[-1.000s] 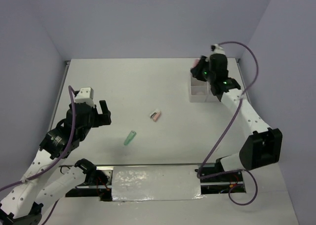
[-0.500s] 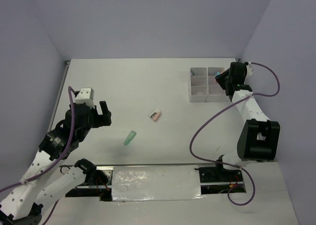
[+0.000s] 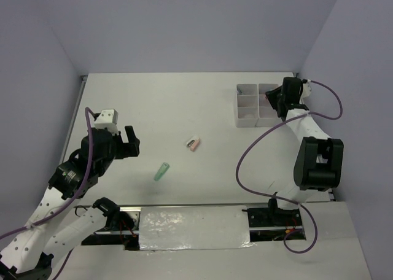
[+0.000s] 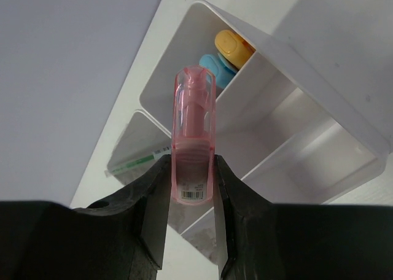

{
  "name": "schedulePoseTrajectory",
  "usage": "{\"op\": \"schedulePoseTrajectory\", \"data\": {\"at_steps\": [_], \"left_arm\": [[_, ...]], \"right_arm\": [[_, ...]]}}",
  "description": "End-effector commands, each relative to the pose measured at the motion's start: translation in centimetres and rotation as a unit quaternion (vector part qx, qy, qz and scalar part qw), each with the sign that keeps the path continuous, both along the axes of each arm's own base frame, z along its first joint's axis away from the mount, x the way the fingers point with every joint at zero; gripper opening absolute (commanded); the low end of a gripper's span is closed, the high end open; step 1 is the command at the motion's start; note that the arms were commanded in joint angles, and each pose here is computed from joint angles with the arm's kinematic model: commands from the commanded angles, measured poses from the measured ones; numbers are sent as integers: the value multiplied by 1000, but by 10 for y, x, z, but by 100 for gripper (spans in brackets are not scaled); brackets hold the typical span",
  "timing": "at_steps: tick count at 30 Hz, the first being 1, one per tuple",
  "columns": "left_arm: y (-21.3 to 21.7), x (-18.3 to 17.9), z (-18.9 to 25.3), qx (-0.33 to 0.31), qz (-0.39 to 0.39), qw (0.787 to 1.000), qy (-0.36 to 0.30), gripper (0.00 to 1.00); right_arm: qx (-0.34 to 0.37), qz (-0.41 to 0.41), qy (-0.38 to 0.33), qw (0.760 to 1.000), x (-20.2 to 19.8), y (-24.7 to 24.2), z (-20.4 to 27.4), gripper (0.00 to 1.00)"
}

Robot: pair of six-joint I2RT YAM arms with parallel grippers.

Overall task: Sort the stationery into containers
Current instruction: Place the stationery in the storage box.

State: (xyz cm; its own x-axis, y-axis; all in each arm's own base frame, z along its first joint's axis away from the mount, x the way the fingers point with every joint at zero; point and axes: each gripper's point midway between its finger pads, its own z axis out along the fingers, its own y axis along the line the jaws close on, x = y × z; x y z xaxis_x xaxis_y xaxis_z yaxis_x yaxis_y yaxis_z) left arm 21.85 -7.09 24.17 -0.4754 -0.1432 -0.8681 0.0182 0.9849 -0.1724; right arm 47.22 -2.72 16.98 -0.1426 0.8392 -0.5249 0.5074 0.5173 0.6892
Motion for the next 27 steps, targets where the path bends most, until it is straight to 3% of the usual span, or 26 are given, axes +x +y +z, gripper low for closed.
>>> {"op": "schedulePoseTrajectory", "data": {"at_steps": [1, 11, 19, 27], "left_arm": [[-2, 6, 7, -1, -6, 1000, -19, 99], [-4, 6, 6, -1, -12, 1000, -18, 99], [-5, 6, 5, 0, -12, 1000, -15, 99], [-4, 6, 6, 0, -12, 1000, -17, 99]], "right_arm": [[-4, -14, -30, 999, 11, -6, 11, 26], [-7, 11, -25, 1000, 19, -1, -4, 43], [-8, 13, -24, 1000, 16, 0, -4, 48], [-16, 22, -36, 999, 14, 2, 6, 47]]}}
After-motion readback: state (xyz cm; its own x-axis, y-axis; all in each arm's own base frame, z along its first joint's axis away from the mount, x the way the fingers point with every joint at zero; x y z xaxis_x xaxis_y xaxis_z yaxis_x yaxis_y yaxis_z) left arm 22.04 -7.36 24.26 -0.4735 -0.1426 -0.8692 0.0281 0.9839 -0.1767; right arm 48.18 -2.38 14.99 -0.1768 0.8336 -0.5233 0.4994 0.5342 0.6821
